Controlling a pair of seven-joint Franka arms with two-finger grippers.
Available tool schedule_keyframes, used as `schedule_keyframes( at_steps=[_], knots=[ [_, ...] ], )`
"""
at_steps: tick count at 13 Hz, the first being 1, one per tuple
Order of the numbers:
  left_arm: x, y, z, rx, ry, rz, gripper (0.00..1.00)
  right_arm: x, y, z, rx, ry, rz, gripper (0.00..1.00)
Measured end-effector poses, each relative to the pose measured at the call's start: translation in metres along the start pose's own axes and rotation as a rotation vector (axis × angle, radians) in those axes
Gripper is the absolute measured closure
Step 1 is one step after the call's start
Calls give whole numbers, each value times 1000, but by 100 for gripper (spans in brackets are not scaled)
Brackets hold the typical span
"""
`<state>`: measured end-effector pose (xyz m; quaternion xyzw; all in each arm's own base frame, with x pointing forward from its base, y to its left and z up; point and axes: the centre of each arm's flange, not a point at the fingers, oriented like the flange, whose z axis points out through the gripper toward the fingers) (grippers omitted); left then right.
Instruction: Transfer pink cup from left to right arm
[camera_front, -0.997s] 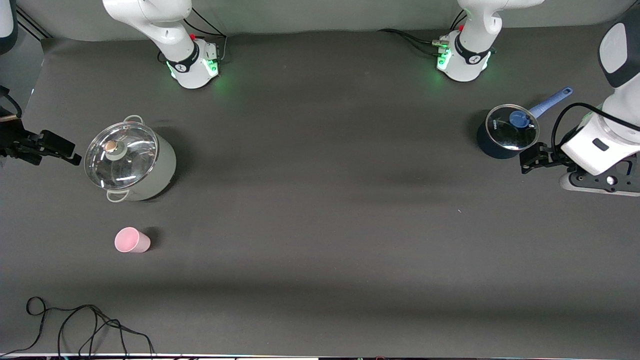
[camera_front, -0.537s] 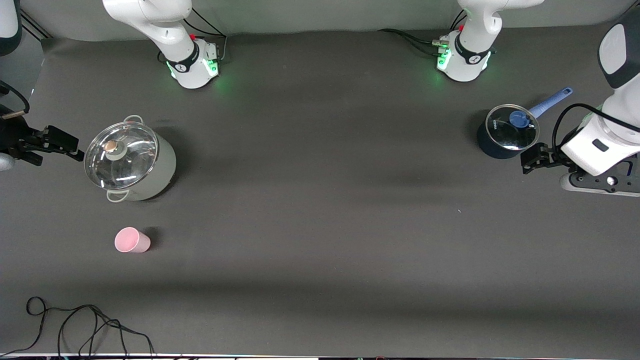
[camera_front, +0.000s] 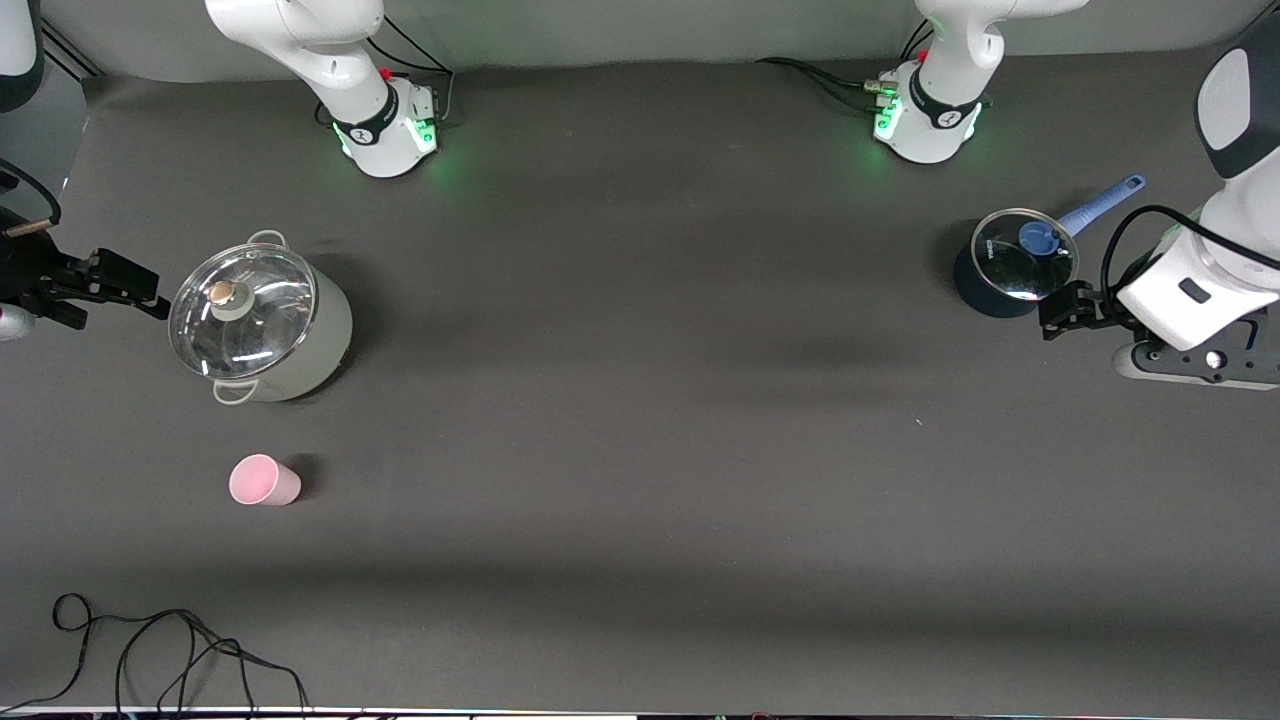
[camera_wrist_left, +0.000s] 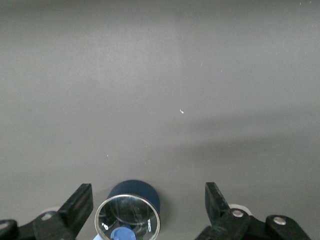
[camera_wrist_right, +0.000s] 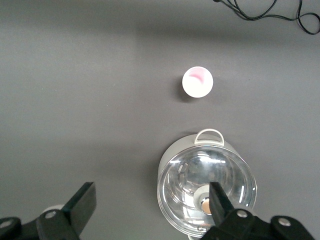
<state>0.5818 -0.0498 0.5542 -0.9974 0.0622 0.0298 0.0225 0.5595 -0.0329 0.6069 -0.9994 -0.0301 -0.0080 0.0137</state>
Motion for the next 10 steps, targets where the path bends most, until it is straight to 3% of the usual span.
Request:
schedule_keyframes(
  at_steps=[3, 10],
  knots=[
    [-6, 1, 4, -1, -51, 2, 0, 0, 2, -1, -1, 2, 4, 0],
    [-6, 1, 4, -1, -53, 2, 0, 0, 4, -3, -1, 4, 7, 0]
  ],
)
